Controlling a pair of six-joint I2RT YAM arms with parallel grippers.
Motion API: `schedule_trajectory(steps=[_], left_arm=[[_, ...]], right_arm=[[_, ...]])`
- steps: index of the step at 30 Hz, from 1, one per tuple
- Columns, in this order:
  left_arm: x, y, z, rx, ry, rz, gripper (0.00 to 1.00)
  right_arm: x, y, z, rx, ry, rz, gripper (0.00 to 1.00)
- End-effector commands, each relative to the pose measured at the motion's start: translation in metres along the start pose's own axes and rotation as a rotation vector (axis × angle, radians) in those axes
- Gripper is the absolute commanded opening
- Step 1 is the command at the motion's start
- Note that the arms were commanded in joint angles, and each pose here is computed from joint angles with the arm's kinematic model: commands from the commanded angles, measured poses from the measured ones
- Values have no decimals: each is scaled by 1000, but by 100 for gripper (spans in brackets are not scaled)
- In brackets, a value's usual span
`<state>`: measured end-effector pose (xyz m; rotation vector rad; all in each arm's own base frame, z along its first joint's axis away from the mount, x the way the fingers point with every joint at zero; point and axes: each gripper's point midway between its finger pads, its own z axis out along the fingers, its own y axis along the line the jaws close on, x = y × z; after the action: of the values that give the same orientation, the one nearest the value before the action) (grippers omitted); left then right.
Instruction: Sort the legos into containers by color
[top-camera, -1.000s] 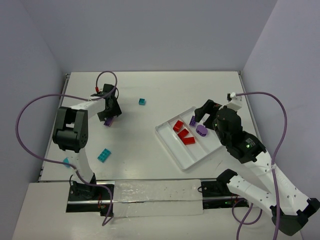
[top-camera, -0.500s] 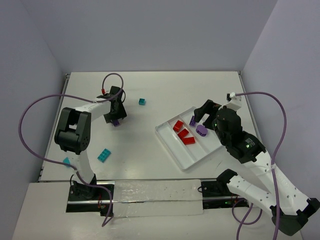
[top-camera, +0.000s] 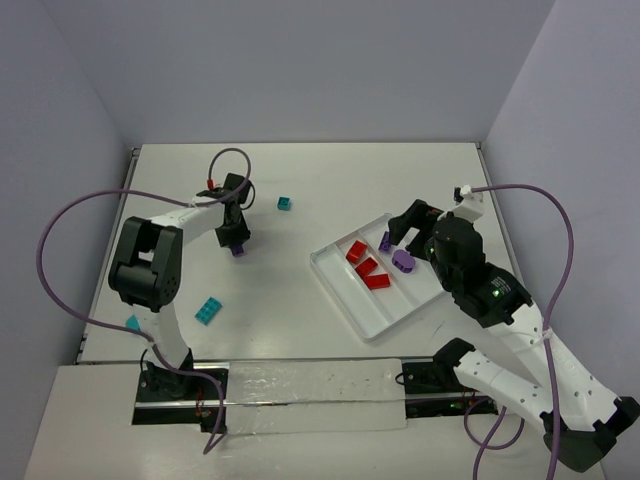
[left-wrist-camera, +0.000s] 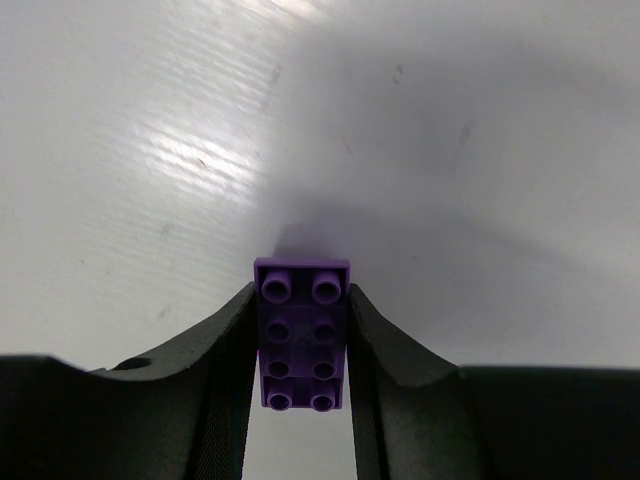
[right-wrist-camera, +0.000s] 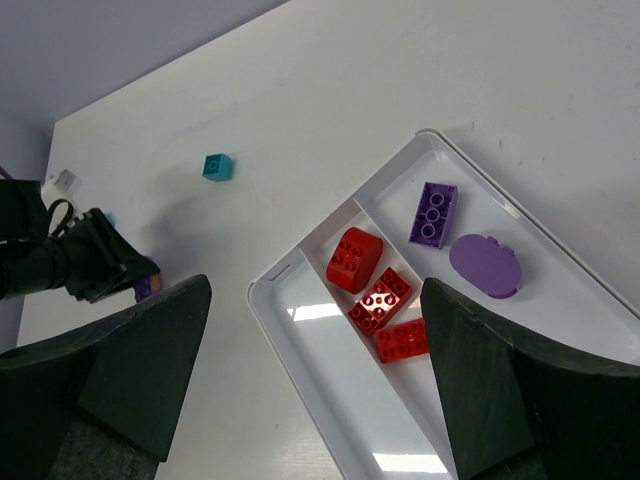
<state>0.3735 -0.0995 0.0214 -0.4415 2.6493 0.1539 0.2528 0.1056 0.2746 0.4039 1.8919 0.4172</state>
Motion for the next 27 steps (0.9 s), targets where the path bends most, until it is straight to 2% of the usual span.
schedule_trajectory(steps=[1,7,11,19,27], left_arm=[[-27,-53,-66,147,-114,75,0],[-31,-119,-118,302,-172,166,0],[-23,-155,-139,407,-168,203,0],[6,-211,-175,621,-133,248,0],[55,-278,-212,844,-62,255,0]], right_arm=[[-12,5,-1,-17,-48,33,93],[-15,3,-3,-8,-56,36,93],[-19,0,-7,-2,-71,38,93],[-19,0,-7,2,-70,37,93],[-29,-2,-15,3,-101,50,93]])
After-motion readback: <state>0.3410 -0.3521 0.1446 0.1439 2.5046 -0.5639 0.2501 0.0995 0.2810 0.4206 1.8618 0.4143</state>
